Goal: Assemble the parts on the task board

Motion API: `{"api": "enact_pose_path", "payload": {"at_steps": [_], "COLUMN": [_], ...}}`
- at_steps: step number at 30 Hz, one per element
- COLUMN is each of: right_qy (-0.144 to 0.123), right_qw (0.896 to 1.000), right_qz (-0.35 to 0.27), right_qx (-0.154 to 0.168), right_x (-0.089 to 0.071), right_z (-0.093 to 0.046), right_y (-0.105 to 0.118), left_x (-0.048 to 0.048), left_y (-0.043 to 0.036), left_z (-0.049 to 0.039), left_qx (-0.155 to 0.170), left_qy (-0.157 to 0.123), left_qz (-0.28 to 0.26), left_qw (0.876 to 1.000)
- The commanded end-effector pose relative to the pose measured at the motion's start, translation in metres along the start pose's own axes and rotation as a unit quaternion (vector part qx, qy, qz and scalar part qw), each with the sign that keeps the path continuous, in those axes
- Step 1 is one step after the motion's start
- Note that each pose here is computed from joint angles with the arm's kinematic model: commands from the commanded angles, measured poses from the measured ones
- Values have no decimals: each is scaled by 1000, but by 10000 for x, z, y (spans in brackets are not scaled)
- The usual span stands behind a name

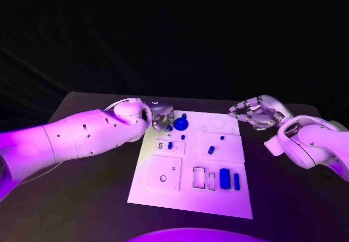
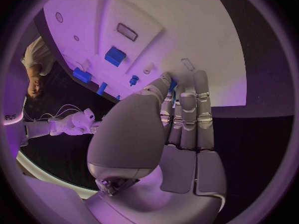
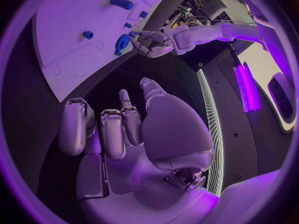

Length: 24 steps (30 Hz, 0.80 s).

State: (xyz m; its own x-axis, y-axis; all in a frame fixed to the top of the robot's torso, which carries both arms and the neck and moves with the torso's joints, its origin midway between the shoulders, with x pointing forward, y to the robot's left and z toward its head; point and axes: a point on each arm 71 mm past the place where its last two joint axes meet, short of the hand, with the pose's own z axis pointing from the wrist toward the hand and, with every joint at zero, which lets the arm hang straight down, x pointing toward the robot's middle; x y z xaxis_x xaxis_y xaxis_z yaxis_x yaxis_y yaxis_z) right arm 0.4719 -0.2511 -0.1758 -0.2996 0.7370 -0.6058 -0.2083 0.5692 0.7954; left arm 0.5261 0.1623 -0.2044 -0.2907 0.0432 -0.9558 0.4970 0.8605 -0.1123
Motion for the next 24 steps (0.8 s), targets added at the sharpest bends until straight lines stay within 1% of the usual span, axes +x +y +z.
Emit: {"api": "enact_pose_path", "payload": {"at_steps": [1,17,24], "right_qy": [5,5,5], "right_qw": [1000,1000,1000], "right_qz": [-3,-3,-3], "right_qx": [-4,-4,-4], "right_x": [14,14,16], "right_z": [-1,3,6], "right_y": [9,7,8], "left_x": [18,28,17], "left_y": [-38,-41,-43], "left_z": [6,4,-7], "left_qx": [8,8,14], "left_qy": [10,17,10], "left_qz": [-3,-3,-11], "left_qw": [1000,1000,1000]}}
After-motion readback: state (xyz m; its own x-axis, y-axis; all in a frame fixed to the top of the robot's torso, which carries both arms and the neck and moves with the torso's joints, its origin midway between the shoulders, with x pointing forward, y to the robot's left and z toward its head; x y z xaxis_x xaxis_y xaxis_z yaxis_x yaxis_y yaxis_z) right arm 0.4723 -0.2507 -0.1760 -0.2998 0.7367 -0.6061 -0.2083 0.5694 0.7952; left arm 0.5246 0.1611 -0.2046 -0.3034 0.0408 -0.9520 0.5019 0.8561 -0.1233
